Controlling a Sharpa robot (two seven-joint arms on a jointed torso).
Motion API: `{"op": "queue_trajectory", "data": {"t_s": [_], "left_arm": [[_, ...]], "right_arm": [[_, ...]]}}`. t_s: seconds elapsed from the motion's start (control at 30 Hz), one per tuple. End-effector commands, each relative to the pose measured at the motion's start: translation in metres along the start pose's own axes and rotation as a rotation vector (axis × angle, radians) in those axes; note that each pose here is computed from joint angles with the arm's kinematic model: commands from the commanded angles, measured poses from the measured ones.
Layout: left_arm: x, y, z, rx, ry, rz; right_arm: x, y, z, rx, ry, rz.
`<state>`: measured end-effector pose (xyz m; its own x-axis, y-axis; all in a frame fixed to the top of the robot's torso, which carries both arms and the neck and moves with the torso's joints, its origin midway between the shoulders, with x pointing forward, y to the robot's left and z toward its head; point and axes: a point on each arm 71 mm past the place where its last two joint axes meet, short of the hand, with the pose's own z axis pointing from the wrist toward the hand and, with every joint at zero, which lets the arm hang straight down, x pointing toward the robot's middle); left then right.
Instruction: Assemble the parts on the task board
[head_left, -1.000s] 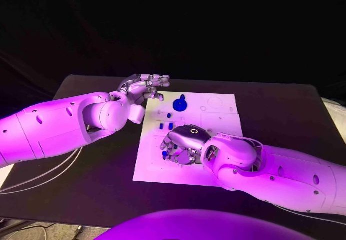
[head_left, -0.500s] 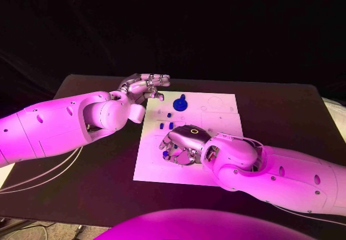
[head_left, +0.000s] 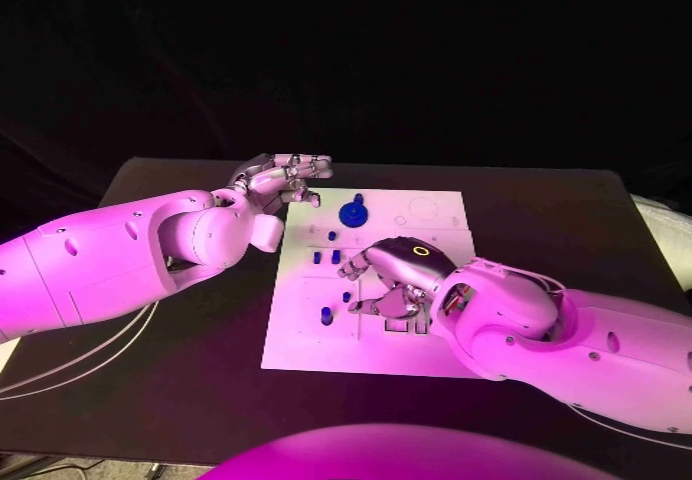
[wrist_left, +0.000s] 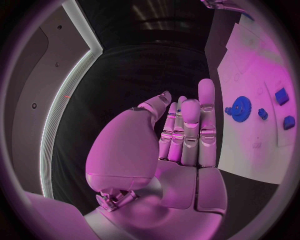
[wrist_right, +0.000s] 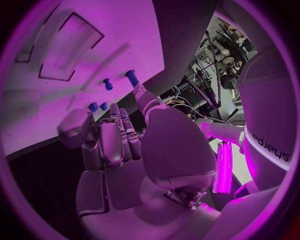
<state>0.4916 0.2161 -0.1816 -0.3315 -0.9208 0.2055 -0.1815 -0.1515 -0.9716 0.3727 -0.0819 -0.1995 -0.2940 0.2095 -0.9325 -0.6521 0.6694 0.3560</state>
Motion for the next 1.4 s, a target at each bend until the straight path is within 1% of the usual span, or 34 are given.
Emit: {"op": "queue_trajectory", "data": {"t_s": [0.03, 0.07, 0.17, 0.23, 0.27, 0.33, 0.47, 0.53, 0.63, 0.73, 0.8, 1.07, 1.4], "left_arm": [[0.0021, 0.0007, 0.0000, 0.002, 0.016, -0.008], [0.0020, 0.0008, -0.0001, 0.003, 0.015, -0.008], [0.0007, 0.0016, -0.0009, 0.009, 0.009, 0.002], [-0.0004, 0.0018, -0.0013, 0.015, 0.004, 0.007], [-0.0006, 0.0016, -0.0014, 0.020, 0.001, 0.010], [-0.0010, 0.0007, -0.0018, 0.041, -0.012, 0.017], [-0.0011, 0.0005, -0.0033, 0.072, -0.029, 0.025], [-0.0011, 0.0011, -0.0040, 0.080, -0.033, 0.027], [-0.0008, 0.0026, -0.0047, 0.083, -0.036, 0.027], [-0.0001, 0.0036, -0.0051, 0.086, -0.036, 0.027], [0.0003, 0.0042, -0.0053, 0.088, -0.035, 0.026], [0.0002, 0.0058, -0.0056, 0.086, -0.033, 0.024], [-0.0007, 0.0069, -0.0063, 0.074, -0.027, 0.021]], "right_arm": [[-0.021, -0.014, -0.015, 0.075, -0.081, 0.165], [-0.023, -0.017, -0.017, 0.086, -0.084, 0.173], [-0.039, -0.037, -0.037, 0.180, -0.080, 0.208], [-0.047, -0.053, -0.051, 0.257, -0.062, 0.231], [-0.048, -0.059, -0.058, 0.292, -0.042, 0.229], [-0.049, -0.069, -0.070, 0.358, 0.005, 0.207], [-0.044, -0.084, -0.085, 0.449, 0.063, 0.157], [-0.040, -0.090, -0.091, 0.496, 0.082, 0.134], [-0.034, -0.097, -0.097, 0.552, 0.090, 0.088], [-0.029, -0.100, -0.099, 0.580, 0.095, 0.056], [-0.025, -0.100, -0.099, 0.585, 0.098, 0.049], [-0.016, -0.097, -0.093, 0.583, 0.112, 0.040], [0.002, -0.092, -0.084, 0.566, 0.180, 0.049]]}}
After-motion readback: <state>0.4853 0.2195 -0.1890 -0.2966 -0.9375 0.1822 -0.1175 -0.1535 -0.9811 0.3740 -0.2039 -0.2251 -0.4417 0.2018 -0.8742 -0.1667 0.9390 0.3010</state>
